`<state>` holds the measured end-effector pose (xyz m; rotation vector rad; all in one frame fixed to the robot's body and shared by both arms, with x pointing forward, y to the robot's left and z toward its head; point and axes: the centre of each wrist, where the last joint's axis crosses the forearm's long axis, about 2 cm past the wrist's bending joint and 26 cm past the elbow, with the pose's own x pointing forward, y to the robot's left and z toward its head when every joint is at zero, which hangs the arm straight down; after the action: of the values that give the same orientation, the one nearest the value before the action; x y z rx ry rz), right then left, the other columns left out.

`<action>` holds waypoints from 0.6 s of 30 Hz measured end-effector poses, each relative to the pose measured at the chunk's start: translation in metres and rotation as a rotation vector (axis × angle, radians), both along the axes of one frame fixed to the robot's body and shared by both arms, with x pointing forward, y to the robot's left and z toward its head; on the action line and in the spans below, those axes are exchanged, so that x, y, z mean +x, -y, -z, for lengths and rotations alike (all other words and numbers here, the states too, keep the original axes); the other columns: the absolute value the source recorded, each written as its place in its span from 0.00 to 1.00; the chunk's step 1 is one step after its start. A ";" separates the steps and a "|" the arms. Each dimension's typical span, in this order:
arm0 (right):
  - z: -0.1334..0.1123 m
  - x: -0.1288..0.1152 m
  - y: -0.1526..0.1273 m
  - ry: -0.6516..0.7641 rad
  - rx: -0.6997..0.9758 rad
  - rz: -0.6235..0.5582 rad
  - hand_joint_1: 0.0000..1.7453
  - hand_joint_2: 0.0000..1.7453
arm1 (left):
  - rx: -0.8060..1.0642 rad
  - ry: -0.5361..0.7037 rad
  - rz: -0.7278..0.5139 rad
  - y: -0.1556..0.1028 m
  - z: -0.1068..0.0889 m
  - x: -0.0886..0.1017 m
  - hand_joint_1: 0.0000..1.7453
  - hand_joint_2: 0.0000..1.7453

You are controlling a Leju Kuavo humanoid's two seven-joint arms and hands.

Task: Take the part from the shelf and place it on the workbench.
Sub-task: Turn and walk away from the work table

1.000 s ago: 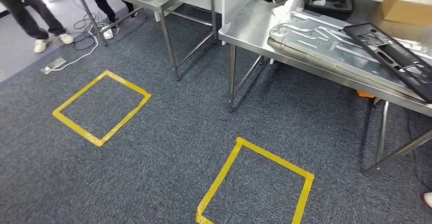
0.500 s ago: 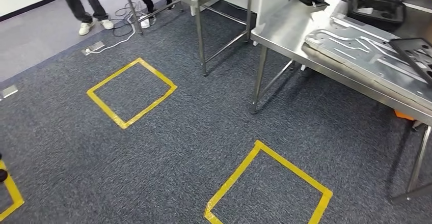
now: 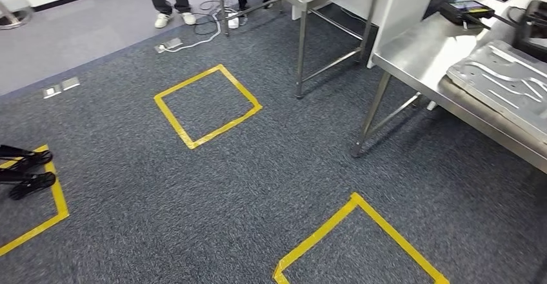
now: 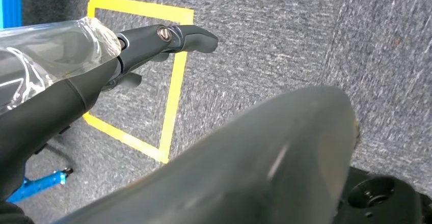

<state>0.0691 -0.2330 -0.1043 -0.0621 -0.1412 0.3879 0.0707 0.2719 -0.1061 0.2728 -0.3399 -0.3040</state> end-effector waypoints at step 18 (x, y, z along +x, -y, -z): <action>0.001 0.001 0.012 -0.031 -0.022 0.020 0.00 0.00 | -0.016 -0.051 0.005 0.016 -0.001 0.000 0.00 0.00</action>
<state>0.0704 -0.2455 -0.1054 -0.0789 -0.1057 0.3706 0.0705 0.2559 -0.1053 0.2480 -0.2931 -0.3120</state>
